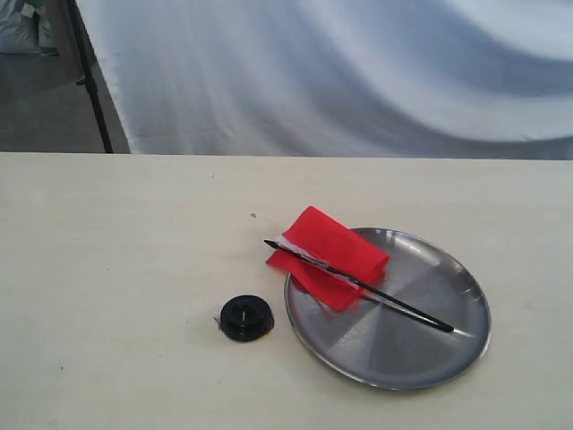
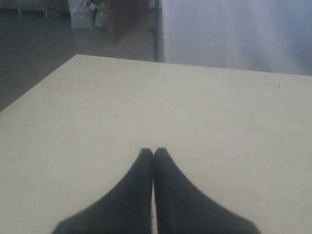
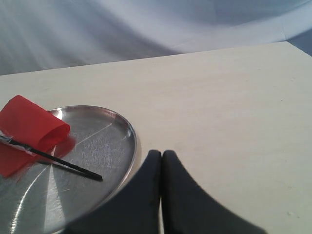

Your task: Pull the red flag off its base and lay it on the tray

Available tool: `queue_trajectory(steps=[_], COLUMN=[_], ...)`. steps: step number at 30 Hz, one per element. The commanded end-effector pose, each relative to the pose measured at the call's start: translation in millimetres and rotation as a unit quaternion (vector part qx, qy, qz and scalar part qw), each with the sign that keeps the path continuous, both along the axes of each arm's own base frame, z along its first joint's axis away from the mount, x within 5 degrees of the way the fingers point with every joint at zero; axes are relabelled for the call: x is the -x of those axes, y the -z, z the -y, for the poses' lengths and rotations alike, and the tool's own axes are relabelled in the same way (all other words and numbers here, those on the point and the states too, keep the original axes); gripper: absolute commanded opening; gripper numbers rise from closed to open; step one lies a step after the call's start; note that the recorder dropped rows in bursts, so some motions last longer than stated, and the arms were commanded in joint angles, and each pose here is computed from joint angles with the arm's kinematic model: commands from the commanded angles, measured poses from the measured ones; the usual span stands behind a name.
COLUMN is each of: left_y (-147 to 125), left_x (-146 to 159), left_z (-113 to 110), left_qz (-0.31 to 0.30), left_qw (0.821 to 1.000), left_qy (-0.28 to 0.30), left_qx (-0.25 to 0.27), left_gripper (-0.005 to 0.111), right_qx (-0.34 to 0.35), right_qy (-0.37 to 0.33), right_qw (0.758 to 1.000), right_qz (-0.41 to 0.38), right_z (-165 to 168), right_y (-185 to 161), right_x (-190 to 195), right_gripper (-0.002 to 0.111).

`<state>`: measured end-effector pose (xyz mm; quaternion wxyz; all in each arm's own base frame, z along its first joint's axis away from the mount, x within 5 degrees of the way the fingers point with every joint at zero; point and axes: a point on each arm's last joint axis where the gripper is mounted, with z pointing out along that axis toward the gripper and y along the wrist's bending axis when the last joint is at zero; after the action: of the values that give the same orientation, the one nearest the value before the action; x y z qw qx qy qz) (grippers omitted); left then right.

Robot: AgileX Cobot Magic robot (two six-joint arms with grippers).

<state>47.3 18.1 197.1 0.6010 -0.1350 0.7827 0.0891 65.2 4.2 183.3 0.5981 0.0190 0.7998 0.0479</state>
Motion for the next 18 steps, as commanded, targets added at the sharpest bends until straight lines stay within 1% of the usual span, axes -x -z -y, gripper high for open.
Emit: queue_trajectory(steps=[1,3,7,8,9,11,18], left_y=[2,4,16,17,15,15,15], left_x=[0,0,-3,-4,-5,-5,-5], left_z=[-1,0,3,4,5,6,6], left_qz=[-0.006,-0.003,0.002,0.005,0.015,0.014,0.013], left_qw=[1.000,1.000,0.999,0.999,0.998,0.998,0.998], left_qy=[-0.001,0.003,0.017,0.022,0.036,0.048,0.050], left_qx=[-0.017,-0.009,0.041,0.044,0.044,0.044,0.042], left_gripper=[0.000,0.000,0.000,0.000,0.000,0.000,0.000], right_qx=[0.001,0.001,0.001,0.001,0.001,0.001,0.001], right_qy=[0.001,0.001,0.001,0.001,0.001,0.001,0.001], right_qw=[1.000,1.000,1.000,1.000,1.000,1.000,1.000], right_qz=[0.007,0.007,0.007,0.007,0.007,0.007,0.007], right_z=[0,0,0,0,0,0,0], right_y=[-2,-2,-2,-2,-2,-2,-2], right_x=[0,0,0,0,0,0,0], right_gripper=[0.000,0.000,0.000,0.000,0.000,0.000,0.000])
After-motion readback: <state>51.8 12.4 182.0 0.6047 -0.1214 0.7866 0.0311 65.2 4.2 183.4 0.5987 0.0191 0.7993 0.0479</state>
